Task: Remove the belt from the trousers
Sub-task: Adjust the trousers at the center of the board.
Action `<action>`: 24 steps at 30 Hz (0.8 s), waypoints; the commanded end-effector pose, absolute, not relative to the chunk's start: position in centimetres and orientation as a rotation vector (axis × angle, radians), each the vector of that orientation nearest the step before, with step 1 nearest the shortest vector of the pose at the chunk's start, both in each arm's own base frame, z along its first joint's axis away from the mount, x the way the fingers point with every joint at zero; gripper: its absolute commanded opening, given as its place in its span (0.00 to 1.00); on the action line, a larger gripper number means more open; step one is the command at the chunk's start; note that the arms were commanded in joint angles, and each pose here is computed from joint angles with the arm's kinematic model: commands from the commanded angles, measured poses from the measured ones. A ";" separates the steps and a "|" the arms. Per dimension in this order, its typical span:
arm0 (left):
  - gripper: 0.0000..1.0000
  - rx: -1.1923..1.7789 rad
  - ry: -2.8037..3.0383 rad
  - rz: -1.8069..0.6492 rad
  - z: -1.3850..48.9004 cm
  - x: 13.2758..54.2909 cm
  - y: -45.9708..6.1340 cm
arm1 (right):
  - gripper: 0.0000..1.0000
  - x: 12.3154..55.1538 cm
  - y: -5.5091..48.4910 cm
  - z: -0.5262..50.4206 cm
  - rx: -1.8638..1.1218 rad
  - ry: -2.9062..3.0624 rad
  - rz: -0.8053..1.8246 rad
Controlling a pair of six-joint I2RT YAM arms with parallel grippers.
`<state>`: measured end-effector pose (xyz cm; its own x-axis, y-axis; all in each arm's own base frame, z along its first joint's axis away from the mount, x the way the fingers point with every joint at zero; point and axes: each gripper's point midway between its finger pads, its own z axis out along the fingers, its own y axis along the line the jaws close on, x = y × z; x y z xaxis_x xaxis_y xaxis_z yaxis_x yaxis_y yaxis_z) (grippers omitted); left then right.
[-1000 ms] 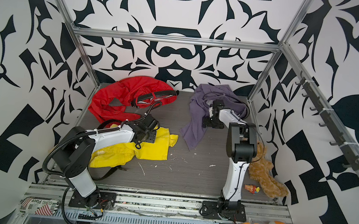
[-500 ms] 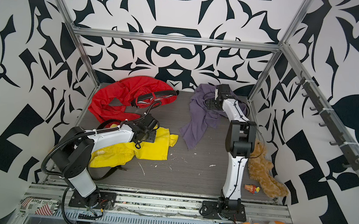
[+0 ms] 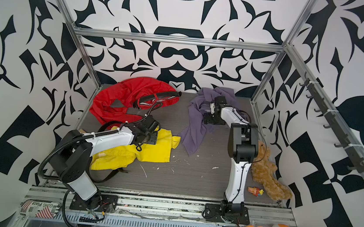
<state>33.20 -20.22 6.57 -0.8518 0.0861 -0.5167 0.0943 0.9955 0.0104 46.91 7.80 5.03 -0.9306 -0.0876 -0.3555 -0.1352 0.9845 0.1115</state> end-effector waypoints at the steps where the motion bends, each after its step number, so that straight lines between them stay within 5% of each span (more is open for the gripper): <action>1: 0.72 0.102 2.625 0.027 6.0 32.2 -18.7 | 0.88 41.2 10.1 6.7 -0.180 2.864 0.270; 9: 0.72 0.094 2.609 0.010 6.4 32.1 -18.6 | 0.92 39.9 5.4 15.7 -0.395 2.654 -0.163; 24: 0.72 0.081 2.620 -0.047 6.3 31.8 -19.3 | 0.93 44.6 0.2 8.1 -0.619 2.693 -0.439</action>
